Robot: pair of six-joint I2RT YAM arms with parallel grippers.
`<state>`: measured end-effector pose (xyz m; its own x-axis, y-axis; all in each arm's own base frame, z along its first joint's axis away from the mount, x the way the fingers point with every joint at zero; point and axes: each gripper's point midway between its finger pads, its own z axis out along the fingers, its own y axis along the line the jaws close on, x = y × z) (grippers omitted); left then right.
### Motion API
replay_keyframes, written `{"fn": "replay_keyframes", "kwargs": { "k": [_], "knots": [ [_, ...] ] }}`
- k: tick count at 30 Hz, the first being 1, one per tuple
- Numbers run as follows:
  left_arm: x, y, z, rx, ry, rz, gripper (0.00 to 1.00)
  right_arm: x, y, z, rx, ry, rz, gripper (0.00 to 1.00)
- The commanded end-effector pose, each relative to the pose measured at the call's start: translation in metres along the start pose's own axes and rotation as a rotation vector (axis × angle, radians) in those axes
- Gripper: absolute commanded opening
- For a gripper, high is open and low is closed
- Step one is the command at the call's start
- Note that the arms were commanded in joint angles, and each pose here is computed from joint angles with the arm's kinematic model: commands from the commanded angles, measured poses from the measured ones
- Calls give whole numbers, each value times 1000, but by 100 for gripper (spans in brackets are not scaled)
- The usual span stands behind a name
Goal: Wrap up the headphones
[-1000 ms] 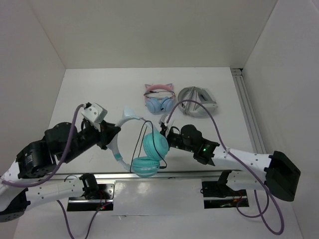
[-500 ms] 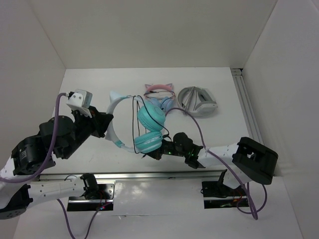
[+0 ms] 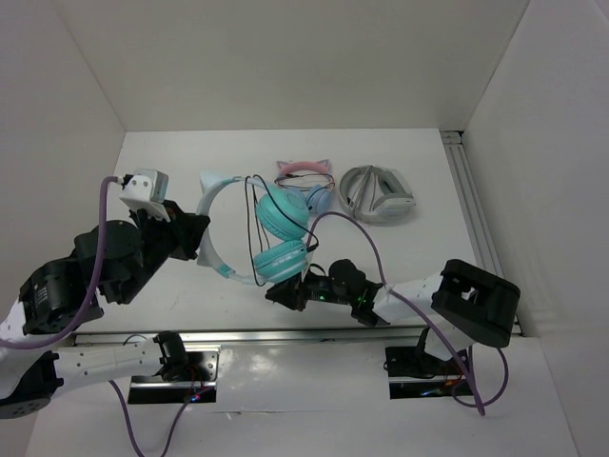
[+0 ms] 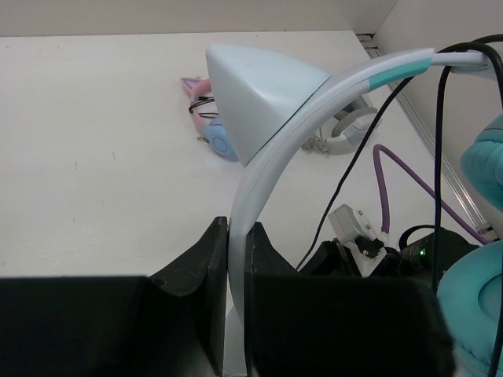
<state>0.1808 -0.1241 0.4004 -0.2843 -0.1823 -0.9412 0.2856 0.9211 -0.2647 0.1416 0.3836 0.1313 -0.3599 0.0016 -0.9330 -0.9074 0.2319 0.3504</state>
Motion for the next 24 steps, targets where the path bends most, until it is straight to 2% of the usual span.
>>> {"fn": "replay_keyframes", "kwargs": {
  "k": [1,5,12,13,18,21,22,24],
  "knots": [
    [-41,-6,-10,25,-132,-163,0,-12,6,7,-23,-51,-18,24],
    [-39,-5,-10,22,-126,-157,0,-8,14,8,-57,-57,-24,30],
    [-39,-5,-10,22,-126,-157,0,5,20,16,-79,-24,-10,33],
    [-37,-4,-10,19,-119,-151,0,5,20,16,-79,-24,-10,37],
    [-37,-4,-10,19,-119,-151,0,11,24,19,-85,-18,-10,37],
    [-36,-3,-10,16,-113,-155,0,6,16,21,-37,-31,-8,38],
    [-36,-3,-10,16,-113,-155,0,2,5,20,28,-45,-5,38],
    [-36,-3,-10,16,-113,-155,0,-6,-3,20,92,-74,-14,45]
  ]
}}
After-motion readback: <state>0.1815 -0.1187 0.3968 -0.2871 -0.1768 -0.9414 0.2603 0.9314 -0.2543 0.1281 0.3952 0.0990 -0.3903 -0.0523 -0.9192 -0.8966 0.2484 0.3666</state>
